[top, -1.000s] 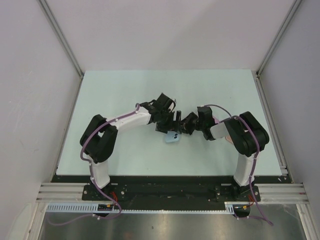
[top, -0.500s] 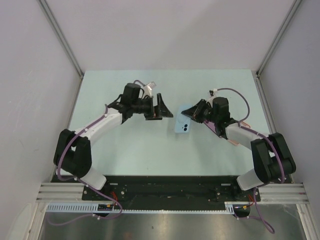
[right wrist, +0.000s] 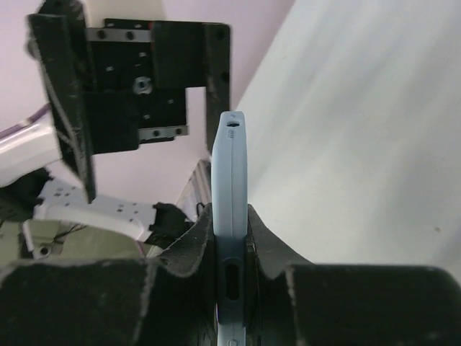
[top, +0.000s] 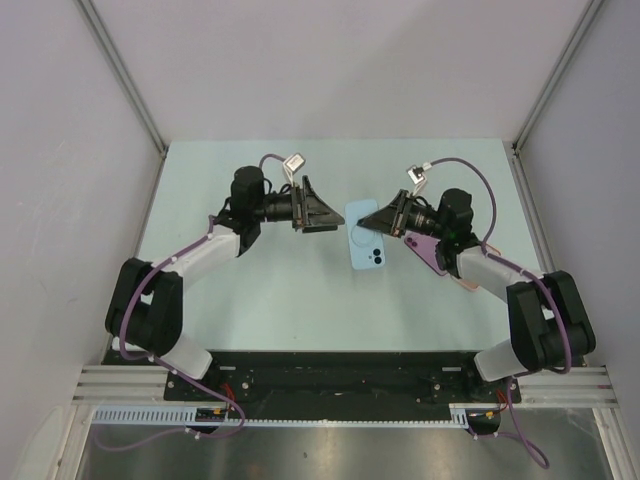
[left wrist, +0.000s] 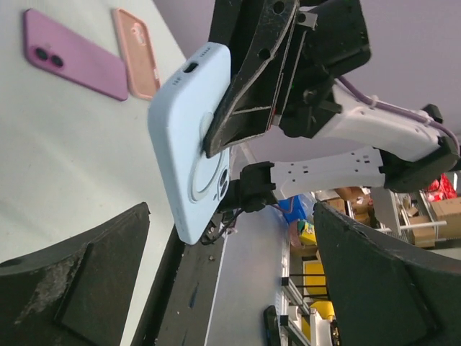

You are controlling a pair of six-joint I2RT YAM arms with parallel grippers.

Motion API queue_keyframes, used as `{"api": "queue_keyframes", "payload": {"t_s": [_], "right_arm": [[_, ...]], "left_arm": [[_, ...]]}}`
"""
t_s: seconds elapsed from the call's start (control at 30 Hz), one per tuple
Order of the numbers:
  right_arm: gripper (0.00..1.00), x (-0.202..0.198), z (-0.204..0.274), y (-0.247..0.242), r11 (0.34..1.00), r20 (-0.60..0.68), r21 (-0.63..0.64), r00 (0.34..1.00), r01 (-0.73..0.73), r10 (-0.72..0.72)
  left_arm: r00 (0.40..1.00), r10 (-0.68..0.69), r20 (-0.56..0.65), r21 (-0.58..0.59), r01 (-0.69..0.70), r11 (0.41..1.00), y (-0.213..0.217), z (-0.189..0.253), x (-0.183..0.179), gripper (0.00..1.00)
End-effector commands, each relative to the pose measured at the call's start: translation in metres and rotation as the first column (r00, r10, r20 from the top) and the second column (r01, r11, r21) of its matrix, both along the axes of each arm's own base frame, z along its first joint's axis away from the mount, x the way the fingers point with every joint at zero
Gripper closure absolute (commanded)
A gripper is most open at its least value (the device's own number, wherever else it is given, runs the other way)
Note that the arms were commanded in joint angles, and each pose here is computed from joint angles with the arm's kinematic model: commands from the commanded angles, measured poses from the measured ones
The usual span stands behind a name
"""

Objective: Take the phone out of the phone case
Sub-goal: Adjust the phone.

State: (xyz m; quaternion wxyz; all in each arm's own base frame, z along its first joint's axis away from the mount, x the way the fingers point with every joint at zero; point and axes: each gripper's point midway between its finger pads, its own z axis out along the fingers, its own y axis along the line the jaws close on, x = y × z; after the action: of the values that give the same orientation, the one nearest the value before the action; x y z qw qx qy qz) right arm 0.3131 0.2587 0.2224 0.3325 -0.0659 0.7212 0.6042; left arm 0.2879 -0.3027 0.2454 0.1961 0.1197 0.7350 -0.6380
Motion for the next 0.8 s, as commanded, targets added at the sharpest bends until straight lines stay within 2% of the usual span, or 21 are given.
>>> {"api": "queue_keyframes", "payload": {"t_s": [0.0,0.13,0.17,0.2,0.27,0.4,0.53,0.77], "right_arm": [[1.00,-0.027,0.049,0.006,0.973,0.158,0.133,0.973,-0.191,0.169],[1.00,-0.037,0.054,0.012,0.944,0.154,0.203,0.960,-0.260,0.232],[1.00,-0.043,0.061,0.012,0.931,0.214,0.217,0.945,-0.293,0.248],[1.00,-0.044,0.056,0.015,0.919,0.151,0.248,0.950,-0.306,0.275],[1.00,-0.045,0.058,0.014,0.905,0.175,0.279,0.944,-0.320,0.280],[1.00,-0.040,0.043,0.019,0.904,0.103,0.297,0.951,-0.308,0.291],[1.00,-0.041,0.044,0.022,0.902,0.107,0.301,0.951,-0.310,0.291],[1.00,-0.044,0.043,0.024,0.899,0.108,0.295,0.947,-0.322,0.304]], "left_arm": [[0.994,-0.075,0.085,-0.080,0.082,0.993,-0.001,0.027,-0.015,0.02],[0.994,-0.079,0.074,-0.088,0.085,0.992,-0.005,0.025,-0.012,0.06],[0.993,-0.083,0.081,-0.090,0.090,0.992,-0.007,0.027,-0.013,0.07],[0.992,-0.087,0.092,-0.092,0.096,0.991,-0.008,0.029,-0.015,0.07],[0.990,-0.091,0.106,-0.097,0.102,0.990,-0.011,0.035,-0.015,0.11],[0.988,-0.106,0.112,-0.088,0.116,0.989,-0.018,0.038,-0.015,0.18],[0.989,-0.106,0.099,-0.077,0.114,0.991,-0.022,0.032,-0.014,0.33],[0.993,-0.088,0.076,-0.073,0.094,0.993,-0.024,0.029,-0.009,0.52]]}}
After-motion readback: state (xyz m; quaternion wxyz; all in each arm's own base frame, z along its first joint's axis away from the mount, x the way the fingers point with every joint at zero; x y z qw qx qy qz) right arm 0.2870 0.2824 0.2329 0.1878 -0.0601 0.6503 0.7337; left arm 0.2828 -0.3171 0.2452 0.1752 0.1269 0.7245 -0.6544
